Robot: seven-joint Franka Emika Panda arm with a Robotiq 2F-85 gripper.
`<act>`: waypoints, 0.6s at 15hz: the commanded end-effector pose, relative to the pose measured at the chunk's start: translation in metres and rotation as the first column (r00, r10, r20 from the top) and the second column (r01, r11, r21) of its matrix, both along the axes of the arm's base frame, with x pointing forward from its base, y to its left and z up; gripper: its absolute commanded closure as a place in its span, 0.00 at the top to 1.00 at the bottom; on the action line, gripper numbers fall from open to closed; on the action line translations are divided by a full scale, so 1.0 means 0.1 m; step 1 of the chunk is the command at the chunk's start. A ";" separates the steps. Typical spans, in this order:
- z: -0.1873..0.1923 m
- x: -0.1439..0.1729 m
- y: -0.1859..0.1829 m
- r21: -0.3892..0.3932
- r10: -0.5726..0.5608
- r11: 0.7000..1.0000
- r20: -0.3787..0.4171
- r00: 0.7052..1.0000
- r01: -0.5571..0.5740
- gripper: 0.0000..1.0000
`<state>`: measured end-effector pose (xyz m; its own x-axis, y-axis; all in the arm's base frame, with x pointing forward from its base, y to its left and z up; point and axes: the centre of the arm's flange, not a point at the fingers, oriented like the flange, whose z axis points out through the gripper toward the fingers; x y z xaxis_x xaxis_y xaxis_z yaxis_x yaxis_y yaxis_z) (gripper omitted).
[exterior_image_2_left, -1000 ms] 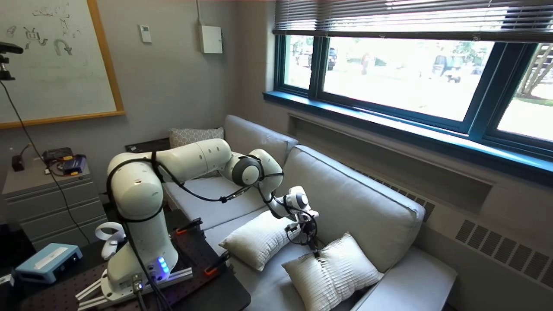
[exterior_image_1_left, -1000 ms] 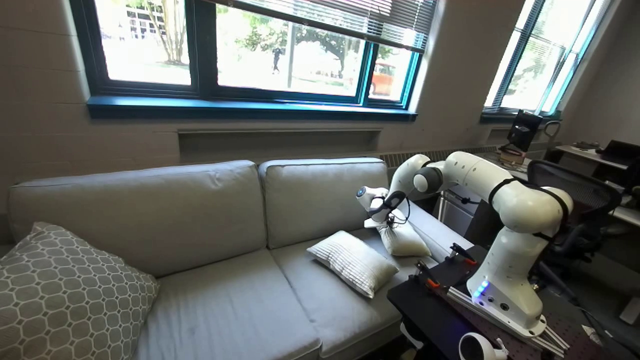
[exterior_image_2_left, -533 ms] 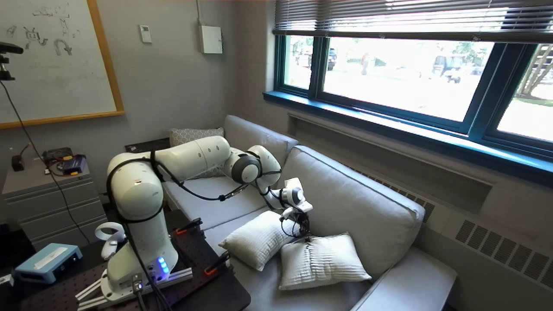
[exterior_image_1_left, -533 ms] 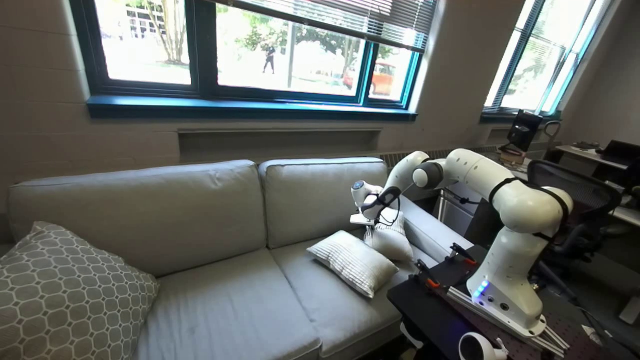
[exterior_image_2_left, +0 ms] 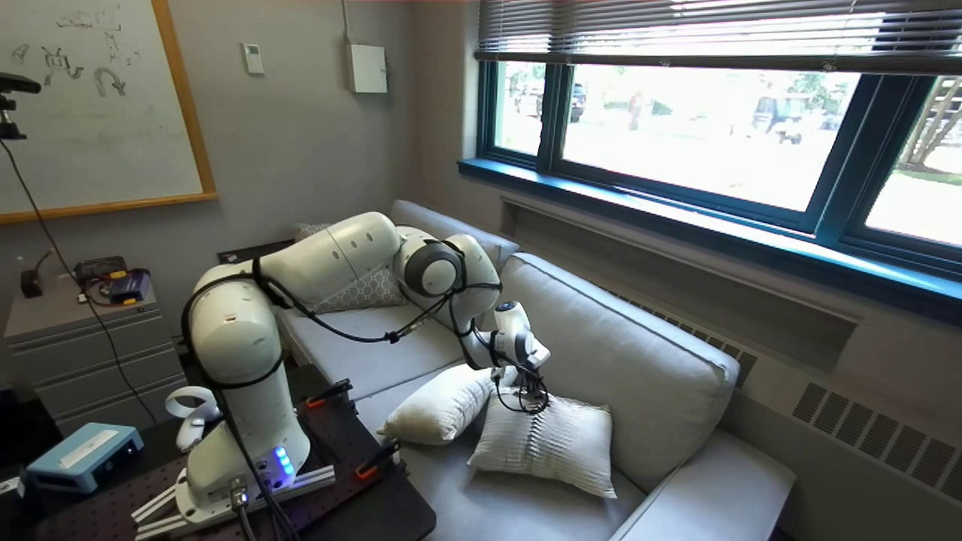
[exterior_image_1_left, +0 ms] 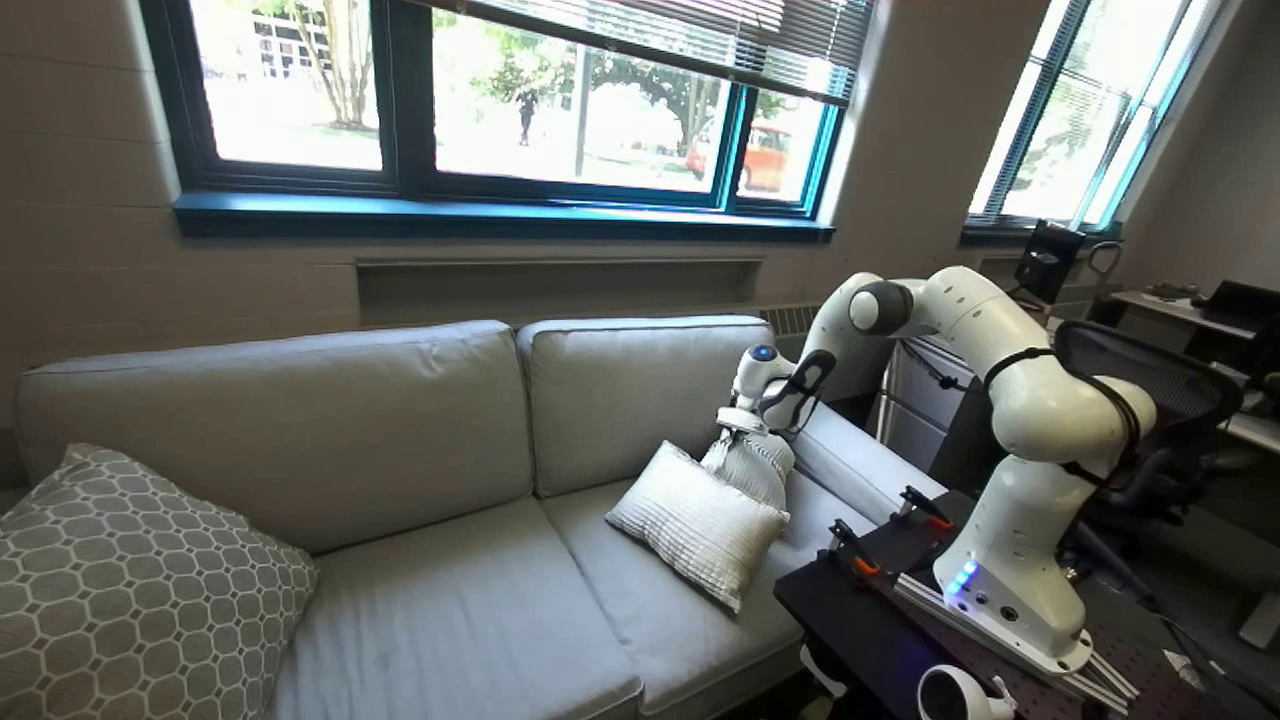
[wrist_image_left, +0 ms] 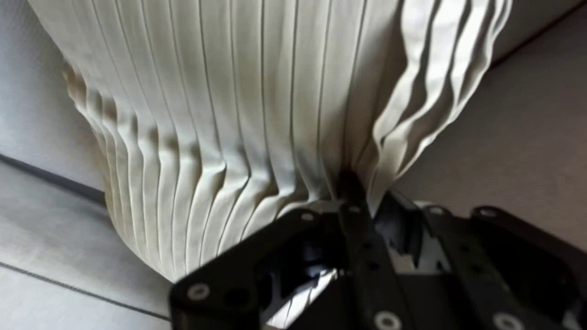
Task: Place the striped pillows against the right armrest
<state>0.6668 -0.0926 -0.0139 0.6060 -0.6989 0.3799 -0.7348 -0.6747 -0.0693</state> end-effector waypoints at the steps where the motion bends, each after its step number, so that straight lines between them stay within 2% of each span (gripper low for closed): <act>1: 0.35 -0.64 -0.59 0.107 0.145 0.982 0.090 0.985 -0.154 0.02; 6: 0.15 -1.55 -1.60 0.247 0.278 0.910 0.230 0.932 -0.333 0.02; 7: 0.07 -1.71 -1.72 0.264 0.287 0.901 0.229 0.930 -0.344 0.02; 9: -0.02 -1.98 -1.95 0.281 0.274 0.904 0.196 0.942 -0.321 0.02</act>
